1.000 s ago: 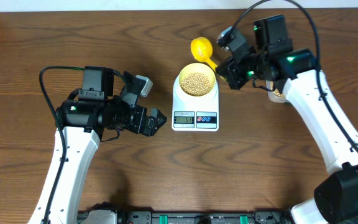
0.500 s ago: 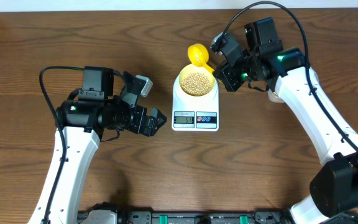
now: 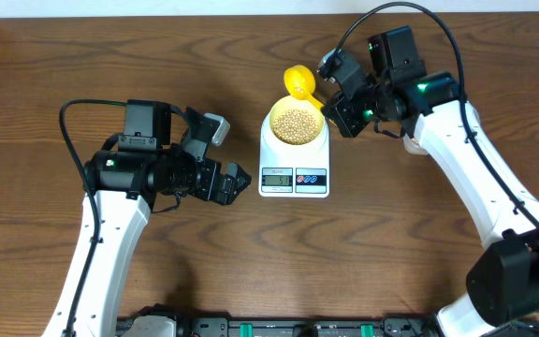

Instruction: Scoop item into bowl and weigh 50g on scale

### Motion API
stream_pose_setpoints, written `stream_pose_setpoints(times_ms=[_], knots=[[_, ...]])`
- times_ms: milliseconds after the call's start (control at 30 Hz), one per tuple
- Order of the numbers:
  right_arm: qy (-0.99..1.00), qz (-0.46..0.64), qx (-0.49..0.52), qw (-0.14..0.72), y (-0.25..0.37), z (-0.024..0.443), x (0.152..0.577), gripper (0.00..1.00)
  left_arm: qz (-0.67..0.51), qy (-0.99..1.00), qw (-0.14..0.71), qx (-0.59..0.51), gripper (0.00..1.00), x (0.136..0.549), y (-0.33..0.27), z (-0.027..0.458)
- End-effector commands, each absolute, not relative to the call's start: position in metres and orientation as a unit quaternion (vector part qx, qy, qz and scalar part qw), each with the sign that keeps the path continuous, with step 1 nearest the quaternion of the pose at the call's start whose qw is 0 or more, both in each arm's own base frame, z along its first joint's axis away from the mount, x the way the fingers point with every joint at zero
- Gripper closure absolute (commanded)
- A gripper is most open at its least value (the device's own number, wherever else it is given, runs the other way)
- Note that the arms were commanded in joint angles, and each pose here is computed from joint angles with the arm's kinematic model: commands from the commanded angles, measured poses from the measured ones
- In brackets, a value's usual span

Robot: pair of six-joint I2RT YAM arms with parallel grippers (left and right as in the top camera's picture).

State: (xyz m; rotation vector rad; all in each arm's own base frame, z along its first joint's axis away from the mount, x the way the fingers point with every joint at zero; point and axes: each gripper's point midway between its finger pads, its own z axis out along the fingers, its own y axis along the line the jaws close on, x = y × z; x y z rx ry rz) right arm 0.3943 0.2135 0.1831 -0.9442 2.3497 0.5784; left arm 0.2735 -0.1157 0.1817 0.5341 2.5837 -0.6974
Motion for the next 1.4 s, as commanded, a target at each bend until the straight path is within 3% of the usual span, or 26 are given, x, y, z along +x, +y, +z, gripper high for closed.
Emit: stream_pose_setpoints(times_ms=[0, 1367], knots=[[0.874, 0.213, -0.352, 0.258, 0.216, 0.172, 0.399, 0.99, -0.246, 0.929, 0.2, 0.19, 0.03, 0.273, -0.113, 0.178], [0.895, 0.19, -0.347, 0.205, 0.205, 0.121, 0.389, 0.99, -0.246, 0.929, 0.2, 0.19, 0.02, 0.273, -0.113, 0.178]])
